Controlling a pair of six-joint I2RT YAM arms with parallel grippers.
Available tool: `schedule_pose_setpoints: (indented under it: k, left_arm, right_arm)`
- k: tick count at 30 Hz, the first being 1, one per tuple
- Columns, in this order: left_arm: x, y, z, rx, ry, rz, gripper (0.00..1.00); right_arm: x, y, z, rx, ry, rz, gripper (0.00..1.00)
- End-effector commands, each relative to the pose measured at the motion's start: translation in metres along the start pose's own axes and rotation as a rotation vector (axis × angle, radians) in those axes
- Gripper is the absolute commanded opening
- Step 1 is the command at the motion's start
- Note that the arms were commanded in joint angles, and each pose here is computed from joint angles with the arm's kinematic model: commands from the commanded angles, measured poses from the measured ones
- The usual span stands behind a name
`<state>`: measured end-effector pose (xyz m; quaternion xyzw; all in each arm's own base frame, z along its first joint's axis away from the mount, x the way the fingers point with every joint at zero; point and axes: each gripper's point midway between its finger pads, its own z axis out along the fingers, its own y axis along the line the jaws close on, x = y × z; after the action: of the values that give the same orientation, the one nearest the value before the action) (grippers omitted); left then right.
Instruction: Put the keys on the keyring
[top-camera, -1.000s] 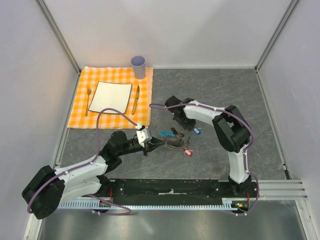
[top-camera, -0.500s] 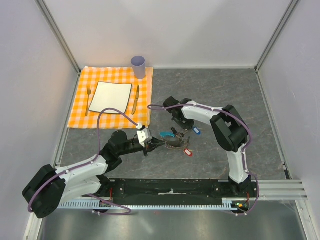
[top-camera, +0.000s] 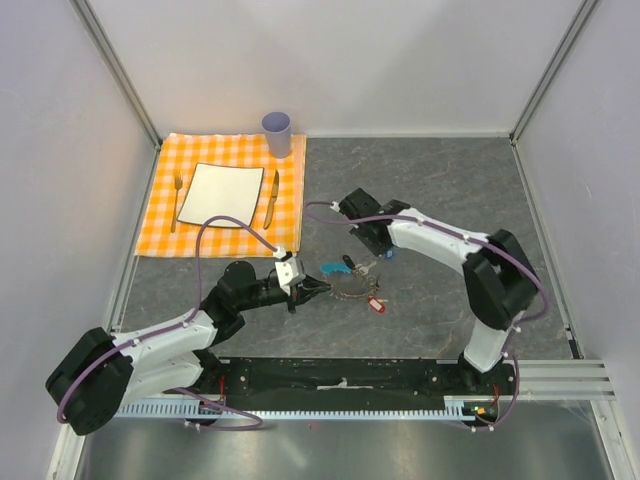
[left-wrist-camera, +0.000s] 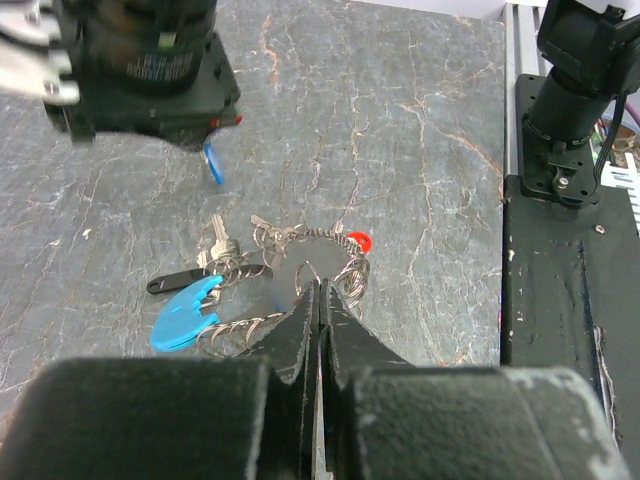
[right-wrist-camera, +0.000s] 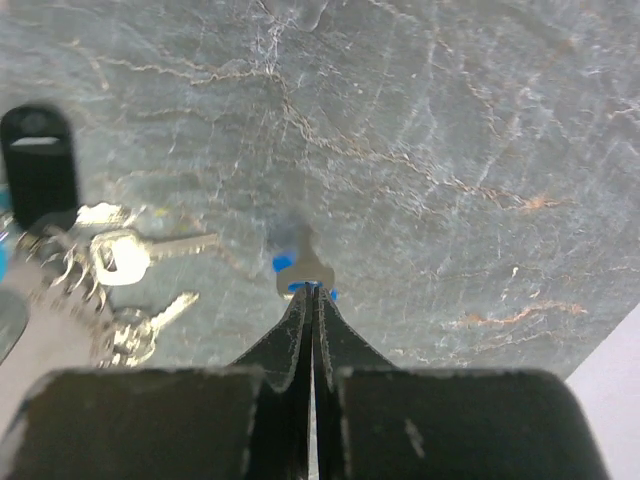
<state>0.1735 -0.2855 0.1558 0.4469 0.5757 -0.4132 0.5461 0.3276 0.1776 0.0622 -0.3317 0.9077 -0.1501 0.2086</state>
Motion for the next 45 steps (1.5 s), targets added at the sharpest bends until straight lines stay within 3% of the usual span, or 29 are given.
schedule_pose_setpoints:
  k: [1,3,7,13,21,30,37,45]
  left_arm:
    - [-0.038,0.0,0.004,0.026,-0.1,0.09,0.02]
    - [-0.038,-0.001,0.004,0.041,-0.095,0.11,0.02]
    - [-0.037,-0.001,0.005,0.053,-0.081,0.141,0.02]
    - [-0.038,-0.007,0.005,0.104,-0.072,0.189,0.02]
    - [-0.054,-0.016,0.011,0.201,-0.092,0.258,0.02]
    - [-0.063,-0.024,0.011,0.266,-0.103,0.303,0.02]
    - [-0.054,-0.02,0.011,0.242,-0.08,0.288,0.02]
    - [-0.002,0.01,-0.003,-0.059,0.037,-0.054,0.02]
  right_arm:
    - [-0.032,-0.011,-0.05,-0.054,-0.265,0.054,0.0]
    - [-0.028,-0.004,-0.06,-0.113,-0.322,0.042,0.0]
    - [-0.037,-0.001,-0.11,-0.222,-0.567,0.048,0.0]
    - [-0.026,0.022,-0.169,-0.403,-0.869,-0.074,0.0]
    - [-0.012,0.049,-0.21,-0.565,-1.07,-0.222,0.0]
    - [-0.002,0.077,-0.23,-0.725,-1.154,-0.371,0.0]
    - [-0.001,0.086,-0.226,-0.782,-1.131,-0.392,0.0]
    - [-0.005,0.08,-0.217,-0.73,-1.11,-0.345,0.0]
